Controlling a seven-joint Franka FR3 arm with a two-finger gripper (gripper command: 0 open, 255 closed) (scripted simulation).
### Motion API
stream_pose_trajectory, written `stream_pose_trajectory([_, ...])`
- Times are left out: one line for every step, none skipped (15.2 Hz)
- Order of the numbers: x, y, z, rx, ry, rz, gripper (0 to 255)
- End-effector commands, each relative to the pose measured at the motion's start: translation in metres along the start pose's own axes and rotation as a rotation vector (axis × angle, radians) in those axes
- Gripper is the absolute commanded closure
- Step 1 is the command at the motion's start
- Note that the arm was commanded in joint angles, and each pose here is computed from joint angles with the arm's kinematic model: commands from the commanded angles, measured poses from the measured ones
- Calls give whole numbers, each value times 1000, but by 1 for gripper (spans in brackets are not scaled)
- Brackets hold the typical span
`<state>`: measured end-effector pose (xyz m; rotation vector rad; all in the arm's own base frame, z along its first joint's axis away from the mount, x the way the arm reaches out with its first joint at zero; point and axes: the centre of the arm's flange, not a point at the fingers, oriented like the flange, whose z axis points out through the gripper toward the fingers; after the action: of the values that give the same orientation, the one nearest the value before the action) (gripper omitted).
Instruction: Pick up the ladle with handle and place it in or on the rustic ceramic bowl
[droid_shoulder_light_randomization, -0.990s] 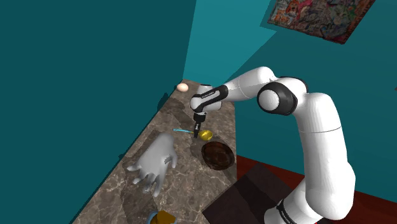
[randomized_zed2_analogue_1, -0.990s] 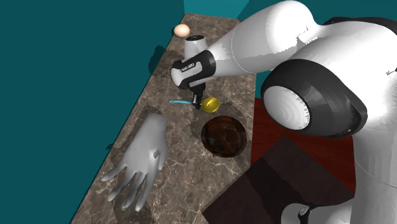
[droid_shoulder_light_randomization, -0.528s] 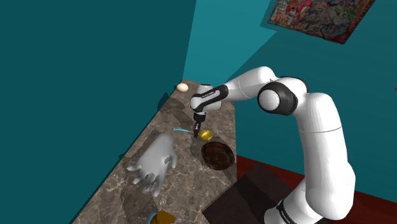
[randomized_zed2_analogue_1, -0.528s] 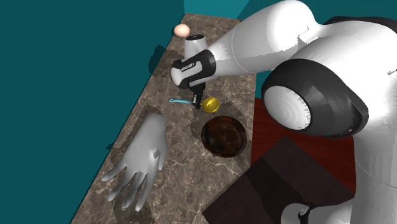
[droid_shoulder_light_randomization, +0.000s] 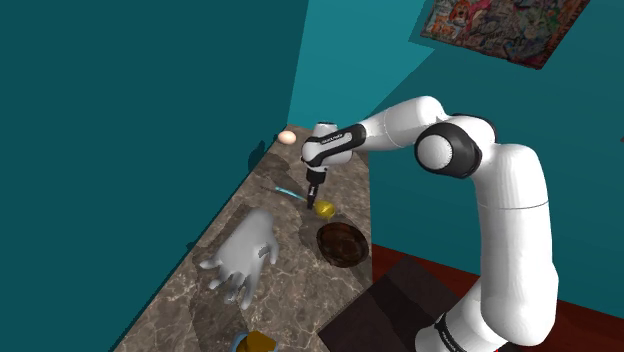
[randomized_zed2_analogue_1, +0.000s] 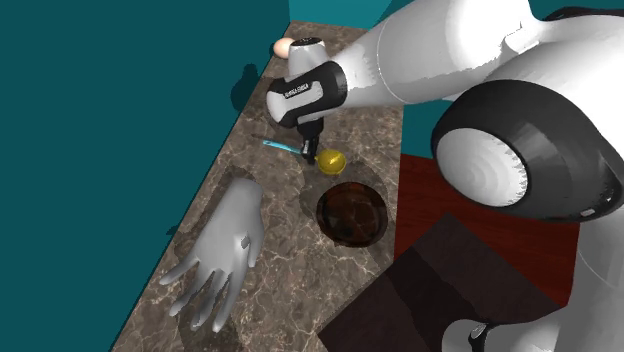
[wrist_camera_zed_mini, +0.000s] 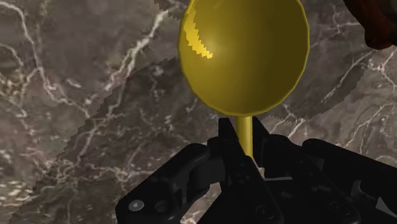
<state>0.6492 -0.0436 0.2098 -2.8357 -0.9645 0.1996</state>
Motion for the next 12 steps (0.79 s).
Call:
stream_pose_trajectory([-1, -1, -10, 0, 0, 0, 255])
stream_pose_trajectory([-1, -2, -15, 0, 0, 0, 255])
stream_pose_trajectory([-1, -2, -20, 0, 0, 0, 255])
stream_pose_trajectory([-2, -3, -25, 0, 0, 0, 255])
stream_pose_trajectory([-2, -4, -30, 0, 0, 0, 255])
stream_pose_trajectory([-3, -5, -36, 0, 0, 0, 255])
stream_pose_trajectory([-3, -6, -41, 0, 0, 0, 255])
stream_pose_trajectory([-3, -7, -46, 0, 0, 0, 255])
stream_pose_trajectory([-4, -8, -51, 0, 0, 0, 255])
stream_pose_trajectory([-4, -9, -56, 0, 0, 0, 255])
stream_pose_trajectory([-5, -10, -62, 0, 0, 0, 255])
stream_pose_trajectory([-5, -11, -67, 0, 0, 0, 255])
